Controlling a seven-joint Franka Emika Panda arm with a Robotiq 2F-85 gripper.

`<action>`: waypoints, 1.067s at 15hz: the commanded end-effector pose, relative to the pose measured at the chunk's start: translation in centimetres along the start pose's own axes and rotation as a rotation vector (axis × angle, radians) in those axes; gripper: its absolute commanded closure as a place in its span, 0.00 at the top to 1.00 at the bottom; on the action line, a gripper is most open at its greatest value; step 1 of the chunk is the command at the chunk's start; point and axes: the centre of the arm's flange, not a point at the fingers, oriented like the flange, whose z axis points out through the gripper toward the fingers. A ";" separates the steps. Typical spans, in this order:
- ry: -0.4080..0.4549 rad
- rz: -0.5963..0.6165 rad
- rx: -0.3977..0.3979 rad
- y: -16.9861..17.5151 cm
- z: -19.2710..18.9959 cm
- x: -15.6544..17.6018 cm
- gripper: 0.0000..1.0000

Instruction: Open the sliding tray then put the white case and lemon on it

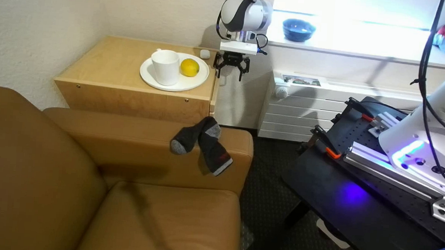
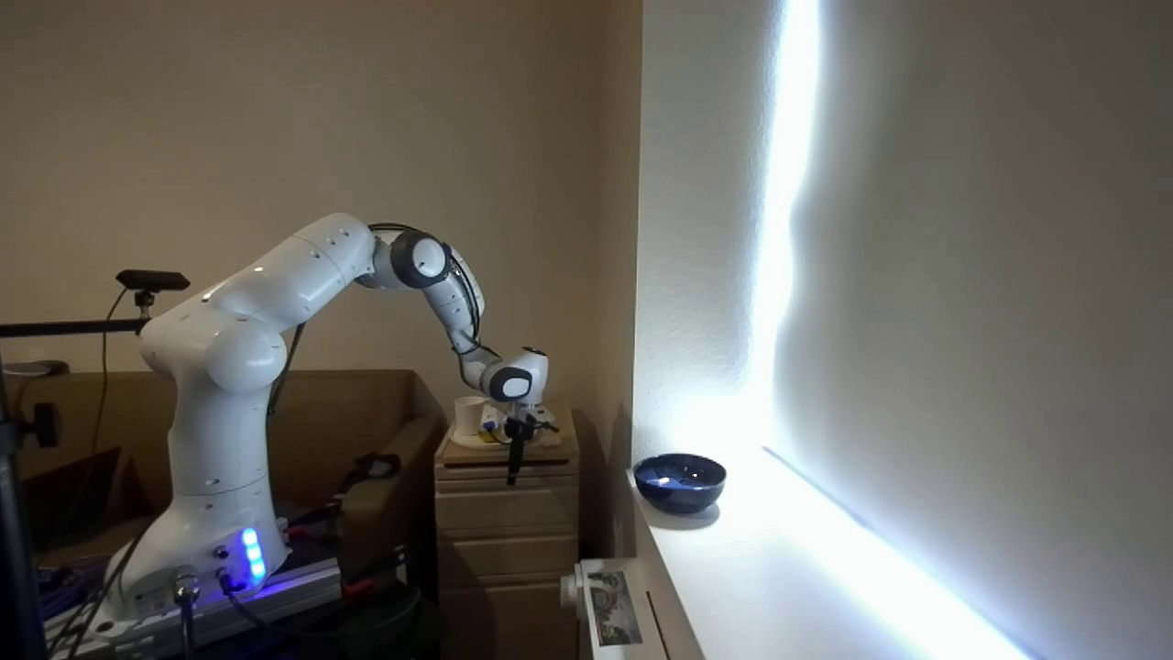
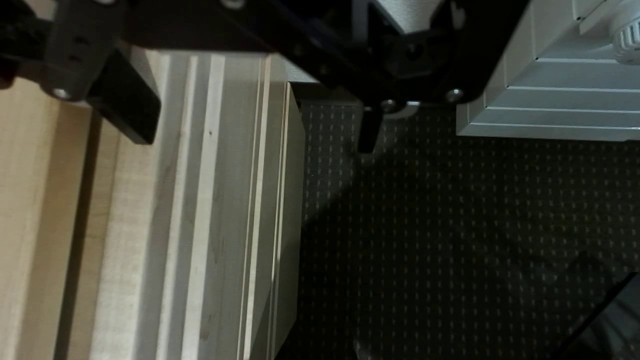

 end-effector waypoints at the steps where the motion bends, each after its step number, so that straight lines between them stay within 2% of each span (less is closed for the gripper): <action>1: 0.054 0.020 0.025 -1.7 -2.6 0.7 1.00; 3: 0.089 0.025 0.048 -1.5 -4.1 0.5 1.00; 5: 0.090 0.023 0.061 -1.4 -4.7 0.4 1.00; 6: 0.000 0.000 0.000 0.0 0.0 0.0 1.00; 10: 0.000 0.000 0.000 0.0 0.0 0.0 1.00; 12: 0.047 0.017 0.031 -0.3 -1.0 0.0 1.00; 16: 0.227 0.017 0.132 0.2 -5.9 -0.8 1.00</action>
